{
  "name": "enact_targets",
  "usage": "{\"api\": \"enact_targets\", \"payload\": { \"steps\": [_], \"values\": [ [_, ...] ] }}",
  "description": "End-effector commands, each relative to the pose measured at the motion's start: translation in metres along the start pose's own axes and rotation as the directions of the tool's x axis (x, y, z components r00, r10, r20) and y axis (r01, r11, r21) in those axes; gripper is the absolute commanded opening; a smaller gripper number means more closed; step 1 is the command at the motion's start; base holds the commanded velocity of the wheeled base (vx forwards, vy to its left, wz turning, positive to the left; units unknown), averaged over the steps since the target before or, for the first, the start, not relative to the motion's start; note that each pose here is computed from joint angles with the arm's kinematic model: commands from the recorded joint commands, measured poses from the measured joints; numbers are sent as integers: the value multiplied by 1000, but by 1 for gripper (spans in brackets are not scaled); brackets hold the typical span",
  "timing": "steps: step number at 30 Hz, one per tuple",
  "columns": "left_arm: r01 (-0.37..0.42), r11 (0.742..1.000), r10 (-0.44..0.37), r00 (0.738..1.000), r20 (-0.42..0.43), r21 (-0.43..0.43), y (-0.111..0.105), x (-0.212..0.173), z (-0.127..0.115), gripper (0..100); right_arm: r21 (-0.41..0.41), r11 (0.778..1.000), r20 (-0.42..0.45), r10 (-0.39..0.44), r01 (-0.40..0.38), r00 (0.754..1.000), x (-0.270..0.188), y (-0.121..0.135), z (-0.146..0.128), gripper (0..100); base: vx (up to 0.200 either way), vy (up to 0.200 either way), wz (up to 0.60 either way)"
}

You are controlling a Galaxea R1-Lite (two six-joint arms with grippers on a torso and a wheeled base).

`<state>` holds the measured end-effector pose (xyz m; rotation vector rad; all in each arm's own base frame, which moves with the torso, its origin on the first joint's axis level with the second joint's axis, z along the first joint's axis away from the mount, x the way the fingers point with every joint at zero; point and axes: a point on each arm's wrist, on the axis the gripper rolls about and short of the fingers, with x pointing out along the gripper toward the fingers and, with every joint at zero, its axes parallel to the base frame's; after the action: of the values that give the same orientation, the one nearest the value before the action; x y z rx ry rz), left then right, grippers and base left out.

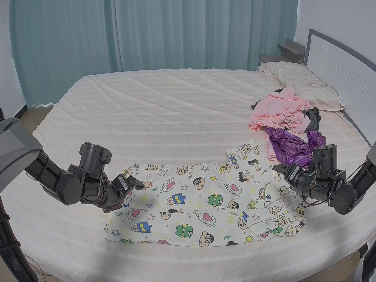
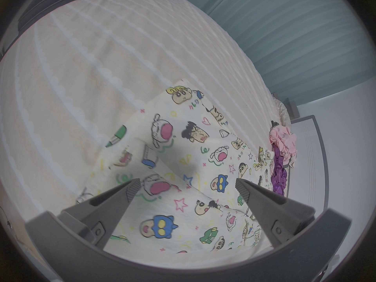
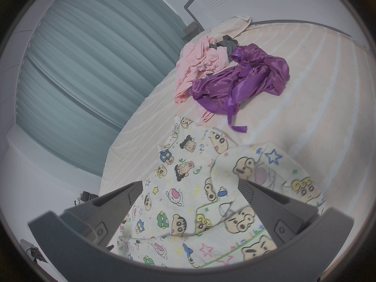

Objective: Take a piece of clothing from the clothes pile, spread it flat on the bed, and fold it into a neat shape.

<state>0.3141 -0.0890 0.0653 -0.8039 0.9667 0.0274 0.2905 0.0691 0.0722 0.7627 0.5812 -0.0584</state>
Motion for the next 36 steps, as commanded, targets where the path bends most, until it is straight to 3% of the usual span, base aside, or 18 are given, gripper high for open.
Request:
{"api": "enact_targets", "payload": {
  "steps": [1, 6, 10, 13, 18, 22, 36],
  "values": [
    [-1, 1000, 1, 1000, -2, 1, 0, 1, -1, 100, 0, 1000, -3, -1, 1, 1000, 1, 0, -1, 100, 0, 0, 0],
    [0, 1000, 0, 1000, 24, 6, -3, -1, 2, 100, -2, 1000, -4, -2, 2, 1000, 1, -1, -1, 100, 0, 0, 0],
    [12, 1000, -14, 992, 127, 14, -11, -9, 23, 100, -4, 1000, -6, -5, 5, 1000, 0, -1, -1, 100, 0, 0, 0],
    [-10, 997, -9, 976, 218, 83, -12, -10, 59, 100, -13, 1000, -7, -8, 8, 1000, -1, -2, -2, 100, 0, 0, 0],
    [-108, 973, 60, 972, 225, 206, 1, 15, 97, 100, -16, 1000, -12, -8, 7, 1000, -1, -2, -3, 100, 0, 0, 0],
    [-144, 952, 84, 972, 221, 270, 11, 42, 113, 100, -24, 1000, -26, -15, 14, 1000, -2, -4, -8, 100, 0, 0, 0],
    [-140, 920, 76, 980, 185, 367, 12, 90, 126, 100, -32, 999, -42, -34, 32, 999, 4, -8, -11, 100, 0, 0, 0]
  ]
}}
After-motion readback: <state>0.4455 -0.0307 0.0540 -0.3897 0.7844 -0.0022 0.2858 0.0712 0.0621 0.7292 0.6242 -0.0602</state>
